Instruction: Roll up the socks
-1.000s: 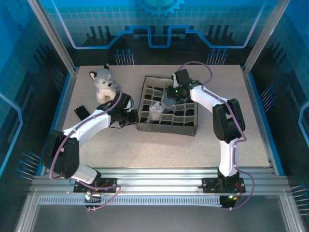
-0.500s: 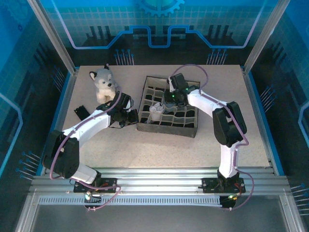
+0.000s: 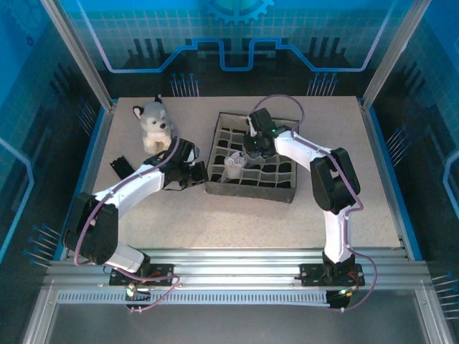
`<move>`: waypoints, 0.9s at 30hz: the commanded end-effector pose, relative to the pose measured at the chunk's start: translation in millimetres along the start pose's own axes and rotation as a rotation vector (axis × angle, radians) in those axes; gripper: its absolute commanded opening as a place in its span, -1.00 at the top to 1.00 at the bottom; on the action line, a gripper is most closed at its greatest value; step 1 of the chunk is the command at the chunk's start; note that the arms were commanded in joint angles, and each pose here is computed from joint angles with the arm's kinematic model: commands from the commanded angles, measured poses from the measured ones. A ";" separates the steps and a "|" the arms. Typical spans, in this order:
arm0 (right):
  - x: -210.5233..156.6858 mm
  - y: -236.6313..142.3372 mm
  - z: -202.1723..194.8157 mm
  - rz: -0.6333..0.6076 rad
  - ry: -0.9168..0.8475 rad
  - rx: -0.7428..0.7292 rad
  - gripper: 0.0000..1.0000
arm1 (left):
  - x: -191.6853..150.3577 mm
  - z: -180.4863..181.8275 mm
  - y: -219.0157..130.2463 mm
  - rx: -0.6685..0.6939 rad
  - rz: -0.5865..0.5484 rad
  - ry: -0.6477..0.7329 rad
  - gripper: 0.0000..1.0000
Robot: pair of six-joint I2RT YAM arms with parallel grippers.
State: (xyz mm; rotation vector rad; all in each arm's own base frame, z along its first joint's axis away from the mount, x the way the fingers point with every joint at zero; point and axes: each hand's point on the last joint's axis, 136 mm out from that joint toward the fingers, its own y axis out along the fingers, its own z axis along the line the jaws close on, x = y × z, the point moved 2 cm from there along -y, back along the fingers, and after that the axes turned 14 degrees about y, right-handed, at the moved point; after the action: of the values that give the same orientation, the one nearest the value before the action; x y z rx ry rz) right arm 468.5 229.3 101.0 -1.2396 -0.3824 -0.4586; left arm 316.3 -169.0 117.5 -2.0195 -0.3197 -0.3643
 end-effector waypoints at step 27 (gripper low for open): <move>52.5 -154.5 -33.6 -0.269 -0.058 -0.007 0.05 | 60.7 -51.3 -56.3 -0.002 -0.147 0.291 0.35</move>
State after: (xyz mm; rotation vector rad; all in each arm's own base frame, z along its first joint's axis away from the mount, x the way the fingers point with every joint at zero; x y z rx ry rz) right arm 442.6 172.0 232.6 -1.2054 -0.5761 -0.5812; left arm 351.5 -200.4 182.6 -2.0041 -0.3247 -0.6113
